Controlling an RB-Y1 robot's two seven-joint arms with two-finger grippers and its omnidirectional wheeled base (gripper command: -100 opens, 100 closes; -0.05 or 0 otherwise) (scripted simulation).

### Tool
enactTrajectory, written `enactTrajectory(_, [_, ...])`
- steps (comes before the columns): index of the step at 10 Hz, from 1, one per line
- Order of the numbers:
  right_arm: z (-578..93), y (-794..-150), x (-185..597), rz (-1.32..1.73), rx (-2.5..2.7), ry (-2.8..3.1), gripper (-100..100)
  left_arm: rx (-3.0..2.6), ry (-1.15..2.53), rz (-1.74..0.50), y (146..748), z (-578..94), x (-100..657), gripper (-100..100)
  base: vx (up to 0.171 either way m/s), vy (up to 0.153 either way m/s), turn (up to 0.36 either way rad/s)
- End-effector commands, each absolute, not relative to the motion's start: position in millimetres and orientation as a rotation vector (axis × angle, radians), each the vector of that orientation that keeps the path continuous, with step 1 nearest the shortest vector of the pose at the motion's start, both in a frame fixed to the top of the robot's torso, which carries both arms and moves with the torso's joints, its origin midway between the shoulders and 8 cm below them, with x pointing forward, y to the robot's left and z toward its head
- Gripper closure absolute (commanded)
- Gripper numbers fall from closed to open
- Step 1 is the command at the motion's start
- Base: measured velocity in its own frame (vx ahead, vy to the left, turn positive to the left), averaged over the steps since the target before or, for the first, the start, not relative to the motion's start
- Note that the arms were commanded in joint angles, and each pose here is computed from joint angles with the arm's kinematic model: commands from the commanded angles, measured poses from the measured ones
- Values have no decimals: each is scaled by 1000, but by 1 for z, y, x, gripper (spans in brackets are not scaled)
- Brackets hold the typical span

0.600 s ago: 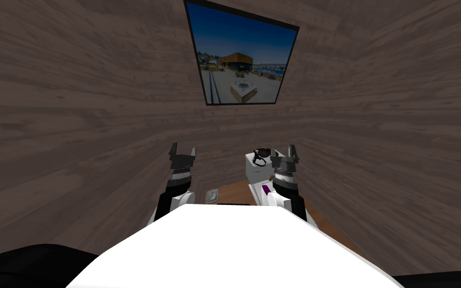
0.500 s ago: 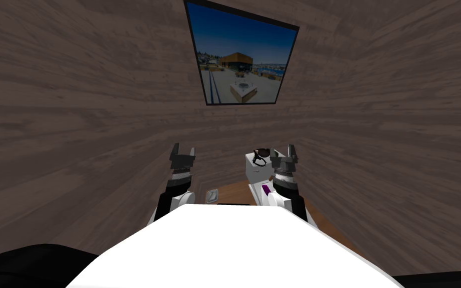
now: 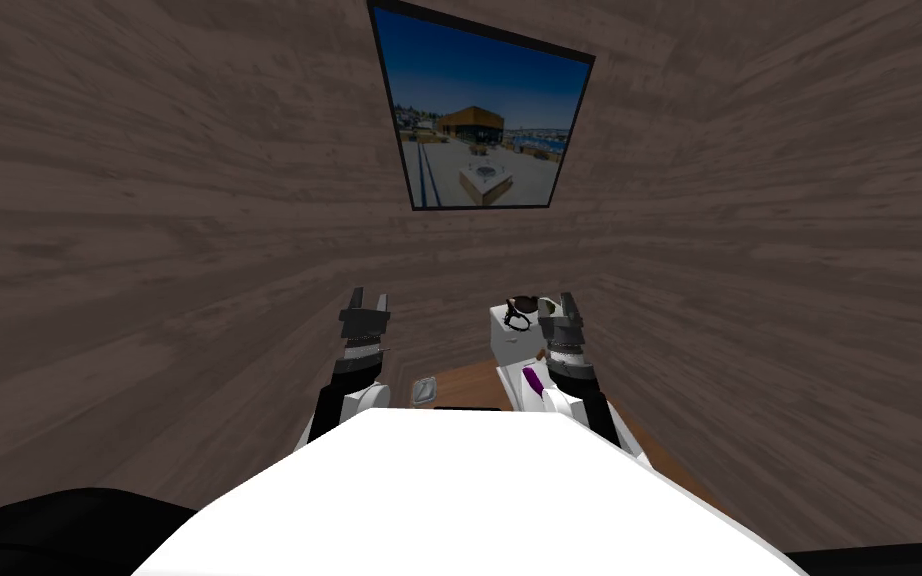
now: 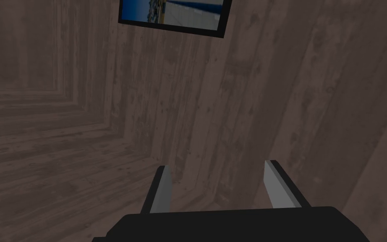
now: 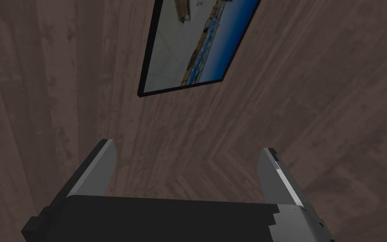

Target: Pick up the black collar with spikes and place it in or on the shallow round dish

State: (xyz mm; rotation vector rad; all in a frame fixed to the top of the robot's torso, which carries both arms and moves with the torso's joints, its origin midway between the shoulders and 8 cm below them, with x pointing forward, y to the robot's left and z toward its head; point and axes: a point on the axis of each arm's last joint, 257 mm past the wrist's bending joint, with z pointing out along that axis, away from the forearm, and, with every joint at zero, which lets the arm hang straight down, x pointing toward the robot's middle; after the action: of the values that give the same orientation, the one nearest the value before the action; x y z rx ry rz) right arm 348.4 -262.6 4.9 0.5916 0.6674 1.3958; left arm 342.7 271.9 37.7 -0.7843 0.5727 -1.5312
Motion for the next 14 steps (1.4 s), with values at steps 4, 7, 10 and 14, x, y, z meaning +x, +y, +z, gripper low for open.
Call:
enactTrajectory(4, [-17,-254,357,1199,441,806,-100,-784,573,-1531,272,38,343,0,-22,-10,-5])
enactTrajectory(7, [-25,-252,360,1102,375,850,-100,-784,573,-1531,272,38,343,0,-20,-7,-3])
enactTrajectory(10, [-44,-249,368,959,265,927,-100,-784,573,-1531,272,38,343,0,-21,-8,-3])
enactTrajectory(14, [-65,-248,376,785,135,998,-100,-784,573,-1531,272,38,343,0,-22,-11,-2])
